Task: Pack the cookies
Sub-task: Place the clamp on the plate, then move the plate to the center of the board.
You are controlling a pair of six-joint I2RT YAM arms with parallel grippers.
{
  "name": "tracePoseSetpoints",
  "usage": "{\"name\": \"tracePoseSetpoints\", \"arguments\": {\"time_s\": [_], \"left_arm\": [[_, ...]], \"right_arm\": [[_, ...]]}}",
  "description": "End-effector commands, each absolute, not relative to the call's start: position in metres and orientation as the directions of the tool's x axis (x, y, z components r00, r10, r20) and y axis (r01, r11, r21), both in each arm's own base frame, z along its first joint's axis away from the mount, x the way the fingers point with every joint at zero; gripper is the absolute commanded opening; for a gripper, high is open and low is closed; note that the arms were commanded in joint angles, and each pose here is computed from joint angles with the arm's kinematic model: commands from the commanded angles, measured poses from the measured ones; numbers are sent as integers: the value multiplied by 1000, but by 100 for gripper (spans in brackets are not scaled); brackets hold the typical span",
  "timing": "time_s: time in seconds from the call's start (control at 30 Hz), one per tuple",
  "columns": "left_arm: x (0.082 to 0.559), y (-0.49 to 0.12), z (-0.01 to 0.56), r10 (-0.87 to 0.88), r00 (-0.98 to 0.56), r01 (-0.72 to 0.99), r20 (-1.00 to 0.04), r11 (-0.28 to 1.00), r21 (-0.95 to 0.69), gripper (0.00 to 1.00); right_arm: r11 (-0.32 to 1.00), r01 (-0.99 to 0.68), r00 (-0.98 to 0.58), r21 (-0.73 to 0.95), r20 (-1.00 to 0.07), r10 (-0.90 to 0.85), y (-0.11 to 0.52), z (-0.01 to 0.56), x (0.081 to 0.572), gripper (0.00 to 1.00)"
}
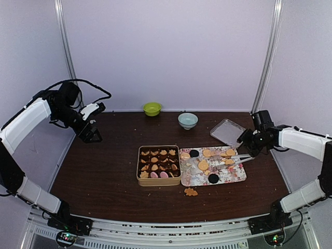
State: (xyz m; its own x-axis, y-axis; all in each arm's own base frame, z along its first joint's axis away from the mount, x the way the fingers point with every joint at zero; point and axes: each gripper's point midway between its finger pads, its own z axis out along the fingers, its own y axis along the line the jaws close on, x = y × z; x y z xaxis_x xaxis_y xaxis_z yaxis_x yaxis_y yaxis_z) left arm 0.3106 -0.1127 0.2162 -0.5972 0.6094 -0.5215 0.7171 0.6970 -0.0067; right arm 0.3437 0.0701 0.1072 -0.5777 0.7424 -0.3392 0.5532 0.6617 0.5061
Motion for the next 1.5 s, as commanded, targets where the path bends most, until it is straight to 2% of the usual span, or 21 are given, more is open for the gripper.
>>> {"name": "tracePoseSetpoints", "arguments": {"time_s": [0.0, 0.1, 0.27, 0.5, 0.8, 0.97, 1.13, 1.33, 1.47], "left_arm": [[321, -111, 225, 593, -584, 702, -554, 712, 22, 98], [322, -109, 224, 591, -589, 695, -552, 718, 27, 98], [320, -104, 227, 591, -587, 687, -553, 725, 46, 98], [318, -102, 227, 594, -588, 688, -549, 724, 48, 98], [317, -104, 226, 594, -586, 692, -551, 721, 40, 98], [316, -104, 228, 591, -583, 693, -558, 720, 39, 98], [315, -105, 225, 596, -582, 700, -553, 714, 32, 98], [315, -105, 224, 599, -579, 703, -552, 711, 34, 98], [315, -106, 226, 595, -580, 701, -556, 713, 32, 98]], "right_arm": [[818, 322, -582, 477, -582, 569, 90, 185, 387, 64], [906, 245, -665, 345, -620, 416, 113, 188, 416, 61], [967, 147, -756, 207, -607, 245, 145, 172, 466, 52], [974, 167, -781, 152, -583, 225, 159, 153, 514, 49], [953, 299, -768, 54, -579, 274, 148, 121, 548, 48], [951, 306, -789, 38, -549, 276, 149, 109, 541, 47], [975, 221, -824, -21, -539, 175, 139, 100, 511, 47], [996, 60, -907, -71, -421, 25, 134, 75, 481, 48], [997, 34, -925, -73, -380, 4, 129, 63, 478, 49]]}}
